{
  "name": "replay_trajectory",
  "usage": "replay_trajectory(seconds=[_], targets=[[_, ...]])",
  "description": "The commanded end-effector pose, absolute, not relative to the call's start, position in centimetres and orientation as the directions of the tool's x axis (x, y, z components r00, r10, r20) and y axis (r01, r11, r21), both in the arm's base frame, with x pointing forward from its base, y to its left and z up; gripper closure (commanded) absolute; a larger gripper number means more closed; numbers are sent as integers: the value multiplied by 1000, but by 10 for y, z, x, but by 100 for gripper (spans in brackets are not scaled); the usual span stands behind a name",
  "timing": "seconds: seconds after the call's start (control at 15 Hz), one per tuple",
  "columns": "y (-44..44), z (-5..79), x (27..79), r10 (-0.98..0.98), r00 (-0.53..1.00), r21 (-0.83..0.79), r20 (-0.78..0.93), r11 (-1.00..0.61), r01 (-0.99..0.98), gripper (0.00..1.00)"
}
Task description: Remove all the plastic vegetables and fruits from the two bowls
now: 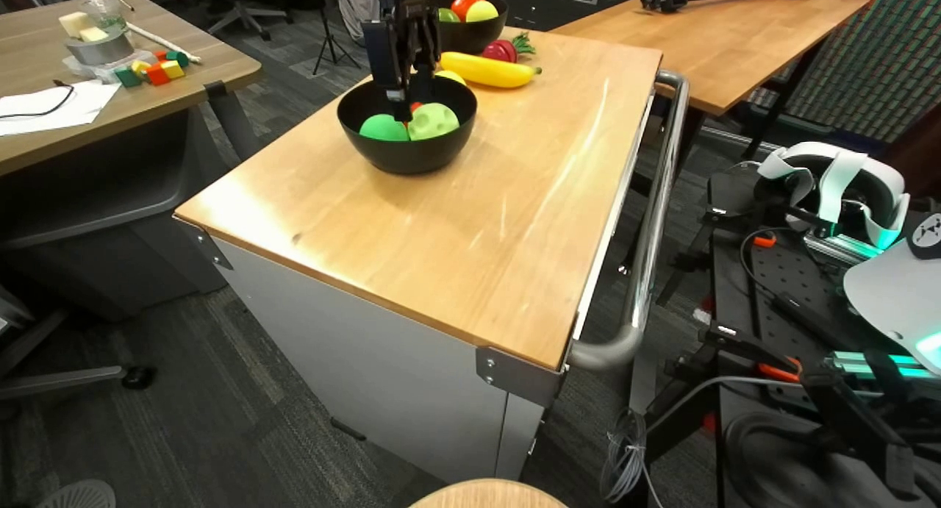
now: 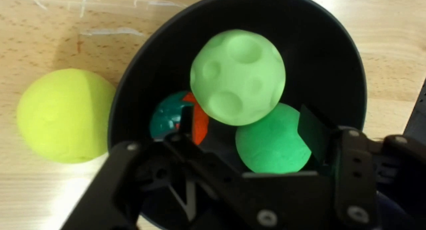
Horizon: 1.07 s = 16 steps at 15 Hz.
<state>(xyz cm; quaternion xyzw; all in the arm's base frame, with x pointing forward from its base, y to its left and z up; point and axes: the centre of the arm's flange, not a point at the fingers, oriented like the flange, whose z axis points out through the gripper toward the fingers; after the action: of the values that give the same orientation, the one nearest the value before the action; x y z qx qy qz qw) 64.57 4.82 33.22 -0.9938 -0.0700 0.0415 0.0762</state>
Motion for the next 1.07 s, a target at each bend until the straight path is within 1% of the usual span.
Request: replay_trajectory(seconds=[0.0,0.13,0.2,0.33,0.47,0.53,0.6,0.73,0.93,1.0], targets=[[53,326,644,171,985,-165,-20,-972,166,50],[55,327,644,174,985,-167,-2,-971,171,56],[56,328,645,175,985,-168,1,-970,173,60],[56,329,645,177,984,-168,6,-970,175,50],[55,330,645,177,984,-171,13,-969,177,49],[55,331,645,180,984,-174,17,-968,180,50],[55,331,644,182,983,-176,24,-967,184,46],[56,332,643,188,982,-181,36,-965,191,46],[59,335,641,192,980,-202,43,-959,197,51],[61,336,640,192,980,-212,48,-957,198,51]])
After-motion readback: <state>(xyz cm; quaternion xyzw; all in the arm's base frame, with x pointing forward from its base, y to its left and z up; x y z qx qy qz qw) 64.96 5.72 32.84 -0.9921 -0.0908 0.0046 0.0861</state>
